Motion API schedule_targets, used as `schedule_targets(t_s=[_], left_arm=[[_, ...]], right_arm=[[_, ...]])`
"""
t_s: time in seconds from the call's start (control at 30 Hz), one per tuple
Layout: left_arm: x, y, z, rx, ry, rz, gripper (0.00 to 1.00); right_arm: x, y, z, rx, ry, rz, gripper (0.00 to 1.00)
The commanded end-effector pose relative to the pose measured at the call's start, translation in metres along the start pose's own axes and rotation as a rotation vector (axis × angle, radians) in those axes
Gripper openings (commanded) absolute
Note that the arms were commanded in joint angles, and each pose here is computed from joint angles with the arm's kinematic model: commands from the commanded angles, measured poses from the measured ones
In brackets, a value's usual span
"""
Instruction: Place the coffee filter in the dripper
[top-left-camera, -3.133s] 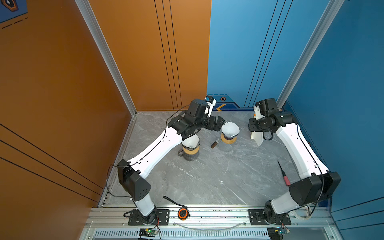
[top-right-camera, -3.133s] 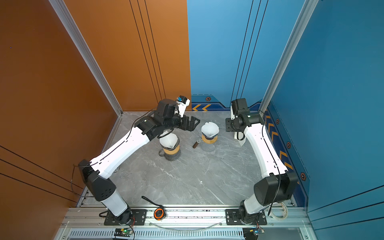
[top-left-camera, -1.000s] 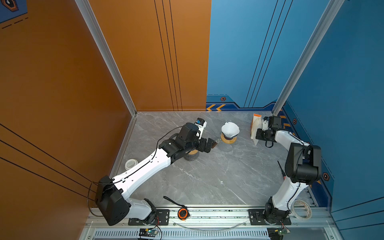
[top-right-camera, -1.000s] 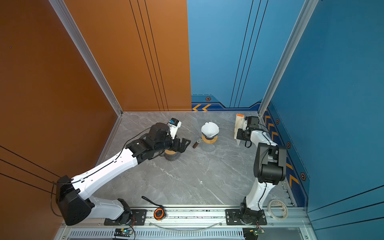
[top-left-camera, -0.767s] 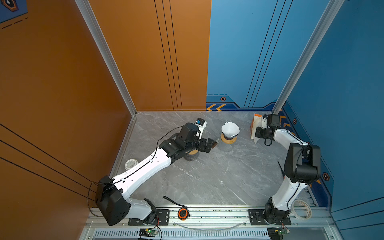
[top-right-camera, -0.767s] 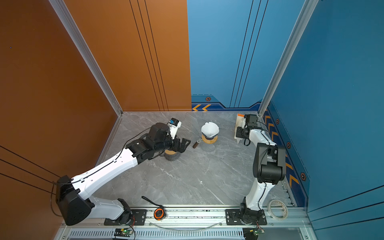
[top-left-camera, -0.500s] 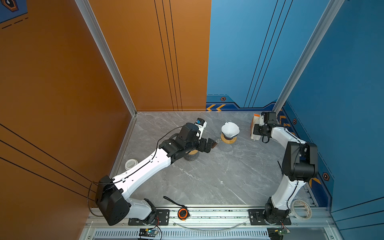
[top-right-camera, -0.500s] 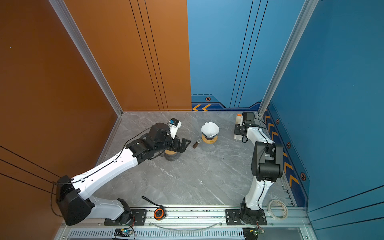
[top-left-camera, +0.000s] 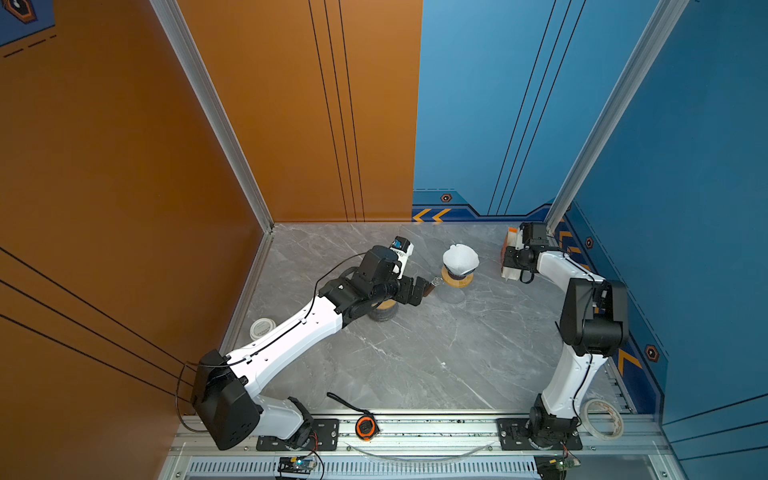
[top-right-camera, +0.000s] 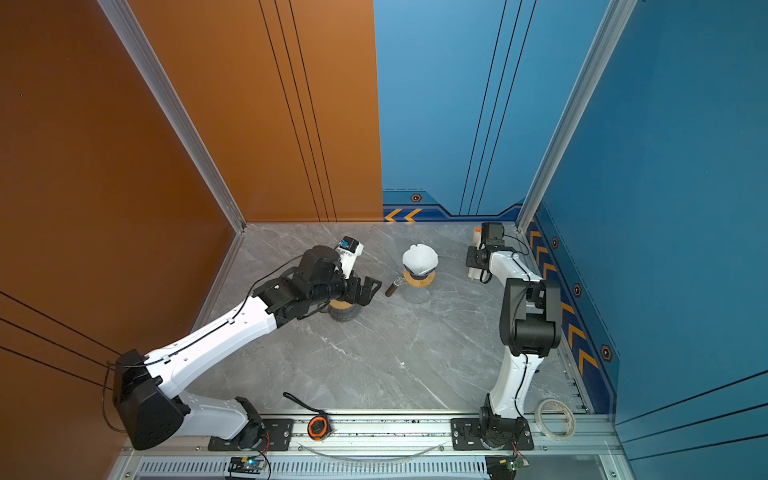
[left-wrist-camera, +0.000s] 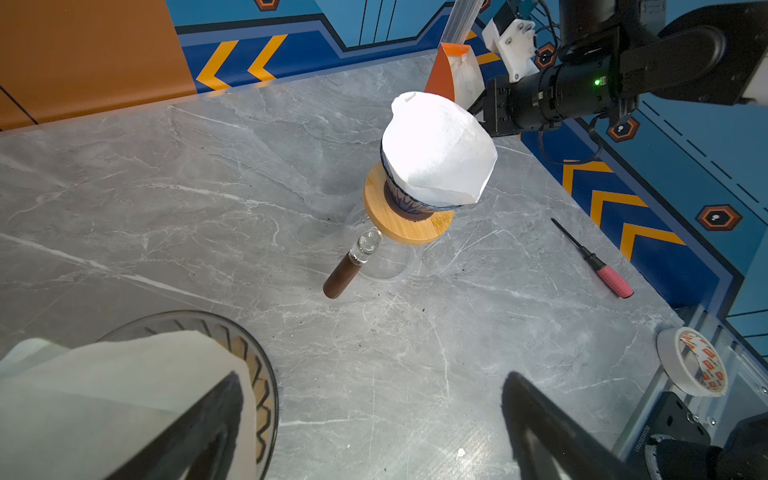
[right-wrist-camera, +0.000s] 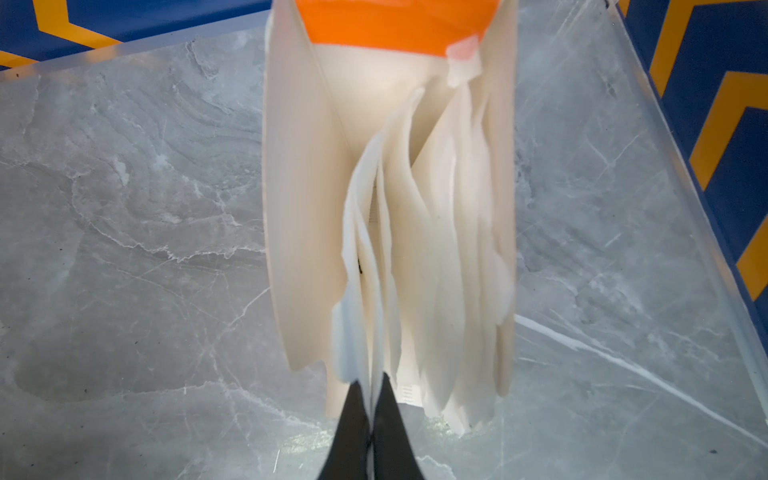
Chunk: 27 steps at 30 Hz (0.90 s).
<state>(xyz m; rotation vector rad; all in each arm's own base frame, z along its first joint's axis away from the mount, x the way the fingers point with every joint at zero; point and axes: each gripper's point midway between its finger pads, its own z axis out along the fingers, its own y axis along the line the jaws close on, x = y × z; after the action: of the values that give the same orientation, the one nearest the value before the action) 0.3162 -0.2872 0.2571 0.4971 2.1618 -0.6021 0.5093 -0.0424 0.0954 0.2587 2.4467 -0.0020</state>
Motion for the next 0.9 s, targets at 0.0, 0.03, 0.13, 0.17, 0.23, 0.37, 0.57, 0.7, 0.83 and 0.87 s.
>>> schedule_targets(t_s=[0.0, 0.03, 0.13, 0.17, 0.23, 0.37, 0.57, 0.7, 0.83, 0.87], left_arm=[[-0.005, 0.002, -0.003, -0.016, -0.004, -0.012, 0.98], [-0.005, 0.002, -0.004, -0.016, -0.004, -0.012, 0.98], [-0.007, 0.001, -0.007, -0.013, -0.012, -0.009, 0.98], [-0.007, 0.001, -0.008, -0.014, -0.013, -0.009, 0.98], [-0.009, -0.001, -0.011, -0.013, -0.020, -0.004, 0.98], [-0.013, -0.002, -0.020, -0.018, -0.038, 0.004, 0.98], [-0.024, 0.007, -0.045, -0.078, -0.076, 0.020, 0.98], [-0.027, 0.018, -0.066, -0.114, -0.093, 0.019, 0.98], [-0.023, 0.035, -0.089, -0.174, -0.101, 0.005, 0.98], [-0.022, 0.040, -0.094, -0.189, -0.106, 0.001, 0.98]], right_arm=[[-0.009, 0.002, 0.002, 0.016, -0.022, 0.021, 0.13], [-0.009, 0.002, 0.001, 0.015, -0.023, 0.024, 0.15], [-0.012, 0.003, -0.007, 0.009, -0.033, 0.029, 0.21], [-0.013, 0.003, -0.010, 0.008, -0.039, 0.032, 0.23], [-0.015, 0.004, -0.019, 0.005, -0.048, 0.034, 0.28], [-0.018, 0.006, -0.038, -0.005, -0.070, 0.042, 0.33], [-0.022, 0.012, -0.076, -0.026, -0.111, 0.053, 0.42], [-0.021, 0.009, -0.107, -0.013, -0.141, 0.066, 0.53], [-0.018, 0.008, -0.143, -0.029, -0.191, 0.077, 0.65], [-0.017, 0.009, -0.152, -0.036, -0.206, 0.076, 0.67]])
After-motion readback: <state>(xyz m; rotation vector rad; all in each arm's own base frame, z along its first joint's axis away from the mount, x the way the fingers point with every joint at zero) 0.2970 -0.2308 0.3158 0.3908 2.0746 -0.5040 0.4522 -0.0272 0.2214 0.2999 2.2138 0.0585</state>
